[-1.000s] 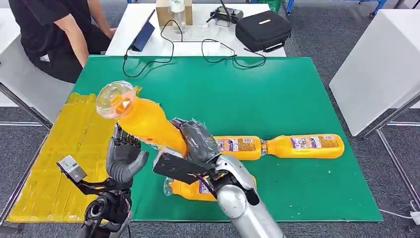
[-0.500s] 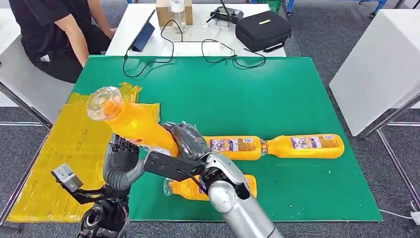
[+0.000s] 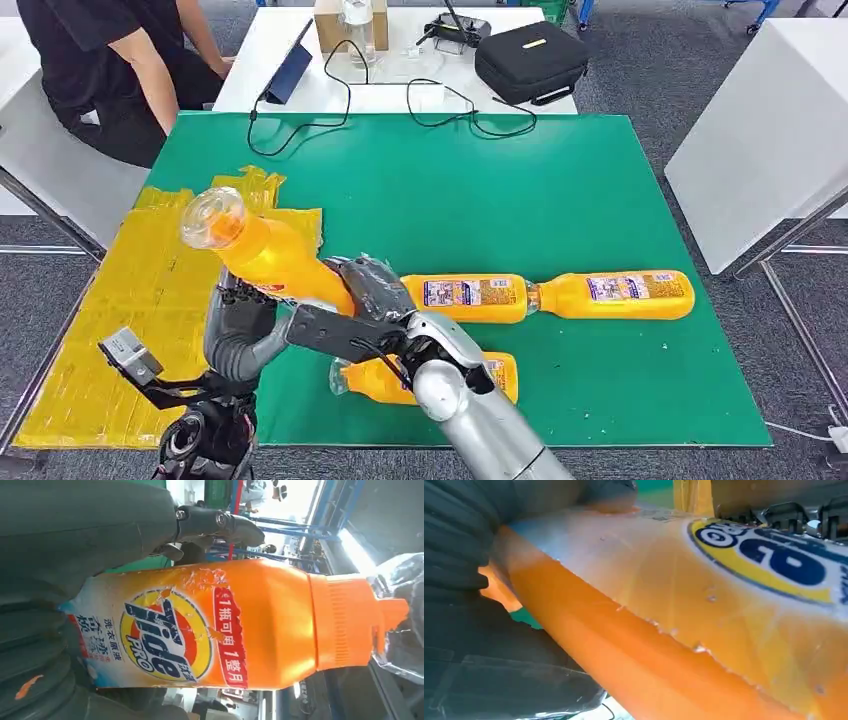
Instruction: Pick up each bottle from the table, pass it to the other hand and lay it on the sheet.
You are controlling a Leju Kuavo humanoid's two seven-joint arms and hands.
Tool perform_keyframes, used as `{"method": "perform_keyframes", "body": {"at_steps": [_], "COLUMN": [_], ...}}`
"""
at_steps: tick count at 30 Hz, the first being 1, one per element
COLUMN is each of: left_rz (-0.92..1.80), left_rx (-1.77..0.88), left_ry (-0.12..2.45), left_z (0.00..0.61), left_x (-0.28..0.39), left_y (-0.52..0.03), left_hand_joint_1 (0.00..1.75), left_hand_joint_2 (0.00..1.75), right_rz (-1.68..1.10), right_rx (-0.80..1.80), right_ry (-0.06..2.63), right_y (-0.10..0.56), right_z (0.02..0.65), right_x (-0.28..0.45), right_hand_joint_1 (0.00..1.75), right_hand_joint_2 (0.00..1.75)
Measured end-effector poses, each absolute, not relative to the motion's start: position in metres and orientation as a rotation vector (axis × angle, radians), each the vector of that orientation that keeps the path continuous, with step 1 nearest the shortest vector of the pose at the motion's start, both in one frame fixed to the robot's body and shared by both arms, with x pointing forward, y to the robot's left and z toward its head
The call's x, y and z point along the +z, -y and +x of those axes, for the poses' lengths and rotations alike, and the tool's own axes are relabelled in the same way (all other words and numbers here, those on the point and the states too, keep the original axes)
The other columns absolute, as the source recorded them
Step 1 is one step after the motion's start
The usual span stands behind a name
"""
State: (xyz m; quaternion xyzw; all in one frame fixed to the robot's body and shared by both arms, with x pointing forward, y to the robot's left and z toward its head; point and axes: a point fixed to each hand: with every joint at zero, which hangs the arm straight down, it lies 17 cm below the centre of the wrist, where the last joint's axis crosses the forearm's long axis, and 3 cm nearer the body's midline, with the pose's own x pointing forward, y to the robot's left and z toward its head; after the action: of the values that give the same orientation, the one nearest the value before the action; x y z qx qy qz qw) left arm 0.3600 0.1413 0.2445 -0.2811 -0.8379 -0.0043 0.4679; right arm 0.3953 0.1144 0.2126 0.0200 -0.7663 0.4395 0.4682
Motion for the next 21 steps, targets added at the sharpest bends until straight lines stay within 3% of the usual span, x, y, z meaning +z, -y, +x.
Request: {"method": "perform_keyframes", "body": {"at_steps": [4,21], "left_rz": [-0.687,-0.566], "left_rx": [-0.01,-0.05], "left_ry": [2.056,2.002], "left_z": [0.361,0.395], "left_x": [0.244,0.228], "left_y": [-0.142,-0.152], "left_hand_joint_1": [0.0,0.0], "left_hand_joint_2": [1.75,1.75], "right_rz": [0.048,0.001], "right_rx": [1.082,1.351], "right_ry": [1.874,1.788], "right_y": [-0.115,-0.158], "right_z": [0.396,0.38], "right_x": [0.21,0.18], "right_hand_joint_1": [1.68,1.59], "right_hand_joint_2": [1.75,1.75]}}
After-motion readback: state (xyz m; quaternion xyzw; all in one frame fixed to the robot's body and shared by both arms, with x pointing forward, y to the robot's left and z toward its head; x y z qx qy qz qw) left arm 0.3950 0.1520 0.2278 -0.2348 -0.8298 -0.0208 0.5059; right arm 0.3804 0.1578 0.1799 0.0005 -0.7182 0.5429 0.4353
